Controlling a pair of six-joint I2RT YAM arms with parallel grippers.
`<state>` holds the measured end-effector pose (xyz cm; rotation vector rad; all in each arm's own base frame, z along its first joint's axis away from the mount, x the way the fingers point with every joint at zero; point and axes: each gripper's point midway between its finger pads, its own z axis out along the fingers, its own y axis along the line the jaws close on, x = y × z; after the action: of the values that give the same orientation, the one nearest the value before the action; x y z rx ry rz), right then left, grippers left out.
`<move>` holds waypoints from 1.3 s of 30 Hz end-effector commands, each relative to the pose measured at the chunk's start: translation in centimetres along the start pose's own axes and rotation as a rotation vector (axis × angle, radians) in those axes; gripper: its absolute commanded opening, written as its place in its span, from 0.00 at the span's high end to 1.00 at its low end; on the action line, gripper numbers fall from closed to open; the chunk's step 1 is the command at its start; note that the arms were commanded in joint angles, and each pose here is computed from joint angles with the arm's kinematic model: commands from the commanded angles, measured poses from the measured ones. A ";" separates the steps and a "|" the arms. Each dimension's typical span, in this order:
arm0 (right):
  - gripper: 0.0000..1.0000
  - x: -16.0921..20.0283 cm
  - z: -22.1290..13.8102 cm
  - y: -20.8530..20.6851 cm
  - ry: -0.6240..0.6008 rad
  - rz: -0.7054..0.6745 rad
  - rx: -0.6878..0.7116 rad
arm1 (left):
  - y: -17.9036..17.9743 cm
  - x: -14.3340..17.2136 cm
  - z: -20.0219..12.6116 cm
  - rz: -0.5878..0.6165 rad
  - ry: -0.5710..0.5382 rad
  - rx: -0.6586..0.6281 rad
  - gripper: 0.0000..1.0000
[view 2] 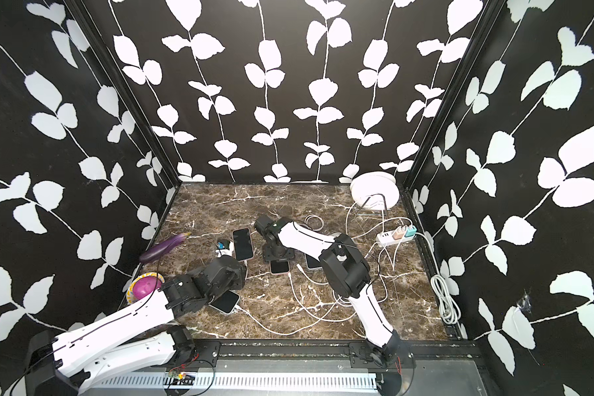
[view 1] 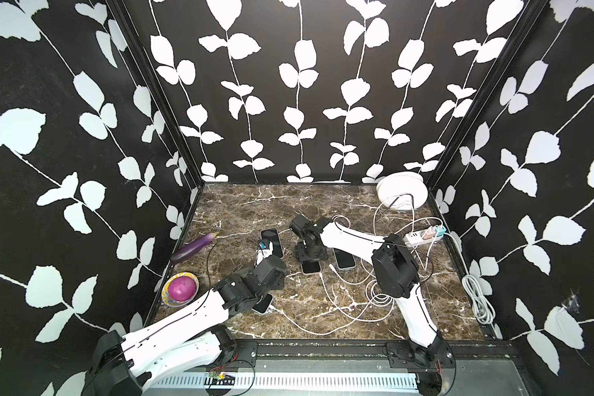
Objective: Unplug the charging cable from the phone
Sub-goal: Place the phone at the center of the board.
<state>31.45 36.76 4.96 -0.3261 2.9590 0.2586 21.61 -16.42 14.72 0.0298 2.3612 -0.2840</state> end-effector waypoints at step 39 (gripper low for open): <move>0.14 -4.2 -2.5 1.2 -0.073 -0.135 0.053 | 2.5 0.8 -0.6 -0.111 0.022 -0.044 0.37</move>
<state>35.46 36.84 5.37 -0.4152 2.9120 0.1073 21.40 -14.63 15.00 -0.0937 2.3667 -0.2981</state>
